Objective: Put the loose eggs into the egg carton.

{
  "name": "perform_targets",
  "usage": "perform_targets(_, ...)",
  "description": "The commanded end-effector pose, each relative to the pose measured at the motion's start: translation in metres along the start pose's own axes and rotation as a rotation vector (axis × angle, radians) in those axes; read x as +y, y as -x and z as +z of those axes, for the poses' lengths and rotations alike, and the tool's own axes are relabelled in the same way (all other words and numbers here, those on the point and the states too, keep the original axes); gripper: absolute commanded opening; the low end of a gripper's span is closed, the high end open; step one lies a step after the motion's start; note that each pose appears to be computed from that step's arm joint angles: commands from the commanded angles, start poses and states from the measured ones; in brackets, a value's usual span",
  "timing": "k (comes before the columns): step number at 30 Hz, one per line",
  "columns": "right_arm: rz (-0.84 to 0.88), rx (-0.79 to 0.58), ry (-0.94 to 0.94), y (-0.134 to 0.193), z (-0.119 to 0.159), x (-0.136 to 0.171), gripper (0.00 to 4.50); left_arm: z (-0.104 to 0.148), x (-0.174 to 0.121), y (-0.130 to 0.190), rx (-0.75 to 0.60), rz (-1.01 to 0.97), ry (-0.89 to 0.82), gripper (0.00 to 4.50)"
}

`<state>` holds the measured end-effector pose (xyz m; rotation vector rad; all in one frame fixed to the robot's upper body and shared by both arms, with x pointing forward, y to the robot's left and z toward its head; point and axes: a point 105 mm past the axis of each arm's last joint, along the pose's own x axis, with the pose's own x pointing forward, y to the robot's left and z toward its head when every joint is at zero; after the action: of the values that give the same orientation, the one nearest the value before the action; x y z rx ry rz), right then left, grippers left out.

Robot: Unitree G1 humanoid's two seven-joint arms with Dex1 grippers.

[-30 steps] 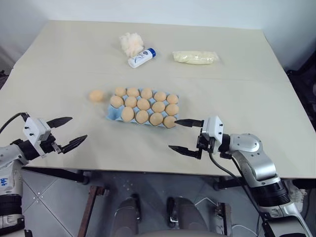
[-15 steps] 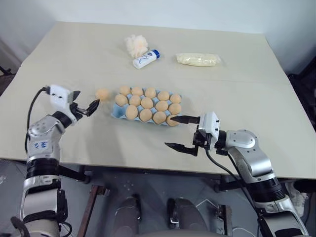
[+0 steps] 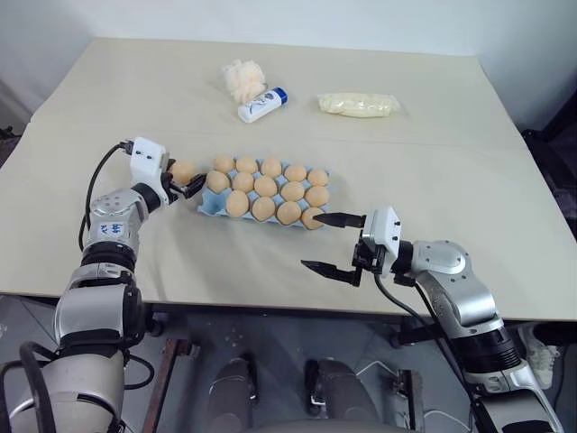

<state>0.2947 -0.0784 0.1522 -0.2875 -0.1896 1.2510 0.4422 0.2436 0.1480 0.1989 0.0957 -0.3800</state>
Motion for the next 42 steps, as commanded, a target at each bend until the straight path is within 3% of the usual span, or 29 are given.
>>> perform_targets(1,-0.005,-0.037,0.034,-0.002,0.012,-0.001,4.5,0.011,0.0,-0.004,-0.031,0.007,-0.013,4.05)
perform_targets(7,-0.003,-0.045,0.032,-0.004,0.012,0.0,4.5,0.009,0.005,0.001,-0.057,0.018,0.018,2.29)
perform_targets(12,-0.005,-0.044,0.028,-0.004,0.01,0.001,4.5,0.028,0.009,0.018,-0.24,-0.031,0.023,2.29)
perform_targets(16,-0.008,-0.046,0.025,-0.005,0.01,0.001,4.5,0.044,-0.015,0.033,-0.389,-0.25,0.019,2.29)
perform_targets(22,-0.003,-0.048,0.021,-0.007,0.009,0.001,4.5,0.03,-0.05,0.035,-0.324,-0.432,-0.041,2.29)
perform_targets(28,-0.007,-0.05,0.024,-0.007,0.01,0.0,4.5,0.02,-0.058,0.033,-0.285,-0.454,-0.016,2.29)
perform_targets(32,-0.015,-0.045,0.025,-0.005,0.01,0.001,4.5,0.012,-0.063,0.04,-0.246,-0.497,-0.06,3.23)
perform_targets(34,-0.028,-0.045,0.028,-0.003,0.011,0.0,4.5,0.012,-0.052,0.051,-0.237,-0.469,-0.108,3.8)
perform_targets(38,-0.05,-0.031,0.026,0.003,0.008,0.0,4.5,0.013,-0.023,0.076,-0.219,-0.385,-0.151,3.8)
perform_targets(42,-0.063,-0.02,0.015,0.009,0.006,0.002,4.5,0.003,-0.017,0.1,-0.152,-0.392,-0.232,3.8)
